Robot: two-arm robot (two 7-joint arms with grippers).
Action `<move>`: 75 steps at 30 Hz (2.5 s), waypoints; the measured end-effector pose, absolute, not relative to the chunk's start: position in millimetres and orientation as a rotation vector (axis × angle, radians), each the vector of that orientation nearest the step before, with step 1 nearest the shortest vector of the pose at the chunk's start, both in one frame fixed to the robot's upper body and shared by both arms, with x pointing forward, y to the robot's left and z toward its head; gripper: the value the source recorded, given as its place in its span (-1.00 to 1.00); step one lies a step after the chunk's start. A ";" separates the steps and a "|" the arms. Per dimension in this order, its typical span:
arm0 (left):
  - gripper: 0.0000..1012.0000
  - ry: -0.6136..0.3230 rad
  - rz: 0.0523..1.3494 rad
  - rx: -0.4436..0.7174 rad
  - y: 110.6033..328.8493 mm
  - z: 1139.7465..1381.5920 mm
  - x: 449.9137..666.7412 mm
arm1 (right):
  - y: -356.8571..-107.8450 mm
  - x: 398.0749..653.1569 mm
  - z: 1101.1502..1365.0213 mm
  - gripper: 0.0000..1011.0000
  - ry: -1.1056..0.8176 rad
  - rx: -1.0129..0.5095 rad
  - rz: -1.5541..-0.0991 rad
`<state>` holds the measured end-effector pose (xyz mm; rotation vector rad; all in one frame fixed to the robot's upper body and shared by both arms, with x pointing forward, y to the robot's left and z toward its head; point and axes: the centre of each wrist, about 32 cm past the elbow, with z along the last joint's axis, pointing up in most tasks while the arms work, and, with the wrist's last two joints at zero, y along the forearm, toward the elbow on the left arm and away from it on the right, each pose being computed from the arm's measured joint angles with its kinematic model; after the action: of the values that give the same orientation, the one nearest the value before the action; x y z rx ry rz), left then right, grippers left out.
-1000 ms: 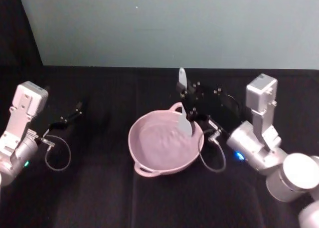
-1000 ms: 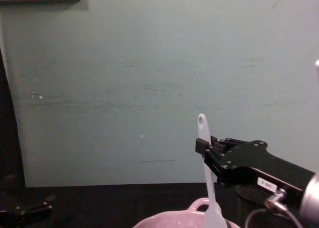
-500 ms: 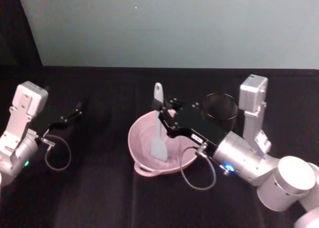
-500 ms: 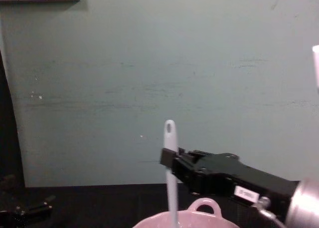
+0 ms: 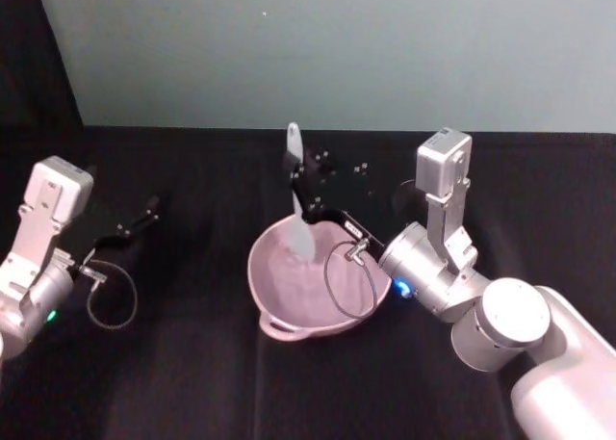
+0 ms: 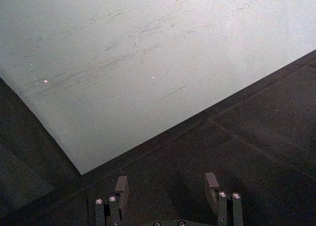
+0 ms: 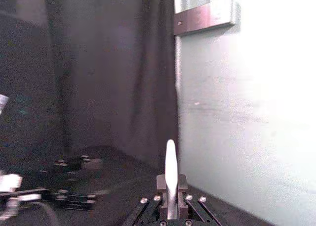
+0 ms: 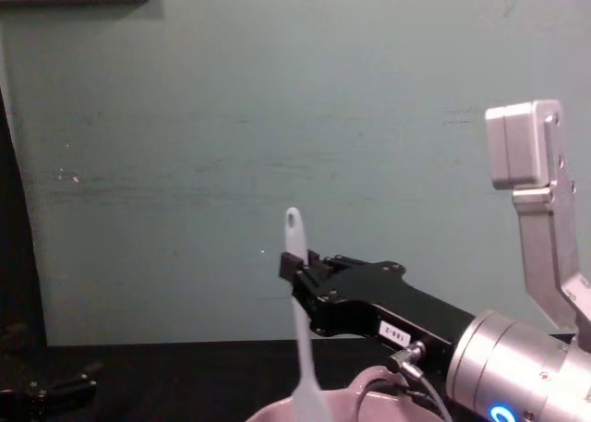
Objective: Use the one hand to pick up the spoon and stir the clear water in the bowl.
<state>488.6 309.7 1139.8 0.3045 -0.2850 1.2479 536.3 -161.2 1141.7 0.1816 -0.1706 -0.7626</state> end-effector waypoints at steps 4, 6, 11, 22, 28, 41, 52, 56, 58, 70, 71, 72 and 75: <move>1.00 -0.285 1.248 0.305 309.7 1139.8 488.6 | -167.5 544.2 1137.8 -0.77 -0.228 0.172 -0.813; 1.00 -0.285 1.248 0.304 309.7 1139.8 488.6 | -174.3 546.7 1137.2 -0.77 -0.255 0.163 -0.834; 1.00 -0.285 1.248 0.304 309.7 1139.8 488.6 | -192.4 543.1 1140.5 -0.77 -0.265 0.133 -0.853; 1.00 -0.285 1.248 0.305 309.7 1139.8 488.6 | -212.7 501.6 1152.9 -0.77 -0.124 0.128 -0.754; 1.00 -0.285 1.248 0.305 309.7 1139.8 488.6 | -201.8 493.8 1150.9 -0.77 -0.029 0.150 -0.681; 1.00 -0.285 1.248 0.305 309.7 1139.8 488.6 | -169.4 519.3 1137.5 -0.77 -0.114 0.203 -0.707; 1.00 -0.285 1.248 0.304 309.7 1139.8 488.6 | -187.1 538.9 1135.6 -0.77 -0.275 0.184 -0.849; 1.00 -0.285 1.248 0.304 309.7 1139.8 488.6 | -202.9 534.7 1142.6 -0.77 -0.268 0.167 -0.849; 1.00 -0.285 1.248 0.304 309.6 1139.8 488.6 | -210.9 529.1 1146.9 -0.77 -0.251 0.163 -0.837; 1.00 -0.285 1.248 0.304 309.7 1139.8 488.6 | -218.0 501.2 1149.4 -0.77 -0.076 0.183 -0.722; 1.00 -0.285 1.248 0.304 309.7 1139.8 488.6 | -214.9 500.0 1148.2 -0.77 -0.060 0.185 -0.707; 1.00 -0.285 1.248 0.304 309.7 1139.8 488.6 | -213.3 499.5 1147.7 -0.77 -0.053 0.187 -0.699; 1.00 -0.285 1.248 0.304 309.7 1139.8 488.6 | -204.3 499.4 1146.1 -0.77 -0.033 0.196 -0.675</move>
<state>488.6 309.7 1139.8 0.3045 -0.2850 1.2479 499.4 -204.3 1146.1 0.1959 -0.0331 -0.6747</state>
